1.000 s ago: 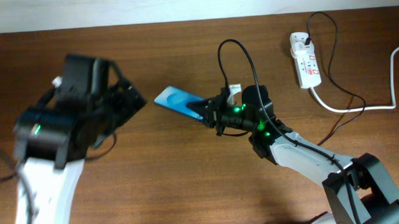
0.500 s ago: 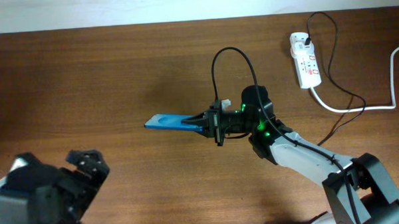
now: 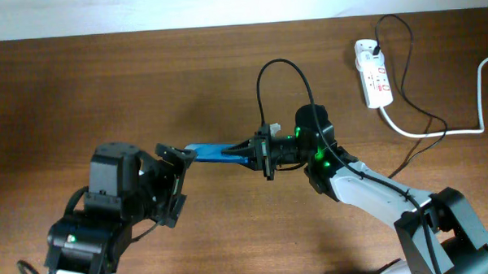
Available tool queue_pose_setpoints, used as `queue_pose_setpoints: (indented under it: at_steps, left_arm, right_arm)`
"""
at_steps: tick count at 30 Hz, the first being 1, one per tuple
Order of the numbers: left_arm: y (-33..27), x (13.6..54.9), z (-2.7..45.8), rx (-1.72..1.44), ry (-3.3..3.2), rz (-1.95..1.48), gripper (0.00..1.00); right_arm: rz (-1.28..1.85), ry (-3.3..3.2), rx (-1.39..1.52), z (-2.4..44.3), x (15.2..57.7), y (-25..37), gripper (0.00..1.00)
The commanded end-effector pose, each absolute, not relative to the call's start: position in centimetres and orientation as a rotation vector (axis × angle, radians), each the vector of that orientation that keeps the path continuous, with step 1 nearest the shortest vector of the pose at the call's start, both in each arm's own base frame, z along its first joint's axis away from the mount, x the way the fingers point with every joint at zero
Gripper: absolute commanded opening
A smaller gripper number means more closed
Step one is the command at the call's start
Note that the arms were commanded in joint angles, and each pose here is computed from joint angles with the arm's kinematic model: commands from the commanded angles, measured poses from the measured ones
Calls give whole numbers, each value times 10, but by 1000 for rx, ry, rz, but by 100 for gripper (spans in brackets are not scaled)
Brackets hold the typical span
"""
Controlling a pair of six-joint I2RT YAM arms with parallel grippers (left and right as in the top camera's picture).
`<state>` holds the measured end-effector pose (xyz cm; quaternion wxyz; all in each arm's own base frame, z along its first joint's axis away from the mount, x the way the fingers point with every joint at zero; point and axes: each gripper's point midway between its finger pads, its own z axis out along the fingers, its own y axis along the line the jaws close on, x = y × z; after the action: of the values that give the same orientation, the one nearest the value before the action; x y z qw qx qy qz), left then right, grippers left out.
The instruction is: Plug charger to phone and switch on socket
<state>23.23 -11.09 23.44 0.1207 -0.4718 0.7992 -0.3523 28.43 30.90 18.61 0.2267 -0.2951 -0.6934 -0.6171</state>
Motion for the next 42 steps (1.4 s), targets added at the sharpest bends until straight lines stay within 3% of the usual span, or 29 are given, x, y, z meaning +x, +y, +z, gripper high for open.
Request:
queue_pose_setpoints:
  at_steps: [1,4,6,11,19,24,35,39,42]
  left_arm:
    - [-116,236,220,-1497,2358,-1030,99]
    - [-117,246,212,-1515,2369,-1004,98]
    - [-119,256,208,-1511,2363,-1001,89]
    - [-124,284,215,-1450,2299,-1060,90]
    - [-133,287,189,-1635,2295,-1108,91]
    - [-136,294,183,-1628,2262,-1152,75]
    - [-148,311,174,-1650,2239,-1161,67]
    - [-158,313,168,-1650,2267,-1162,40]
    - [-158,316,171,-1635,2255,-1179,36]
  right_arm:
    - [-1735,-1918,-780,197,286,310,4]
    - [-1735,-1918,-778,197,286,310,4]
    - [-1734,-1917,-773,197,285,310,4]
    - [-1745,-1922,-800,196,290,309,4]
    - [-1751,-1925,-815,195,292,309,4]
    - [-1752,-1925,-815,195,292,309,4]
    - [-1752,-1925,-814,196,292,309,4]
    - [-1752,-1925,-814,196,292,309,4]
    - [-1752,-1925,-815,195,292,309,4]
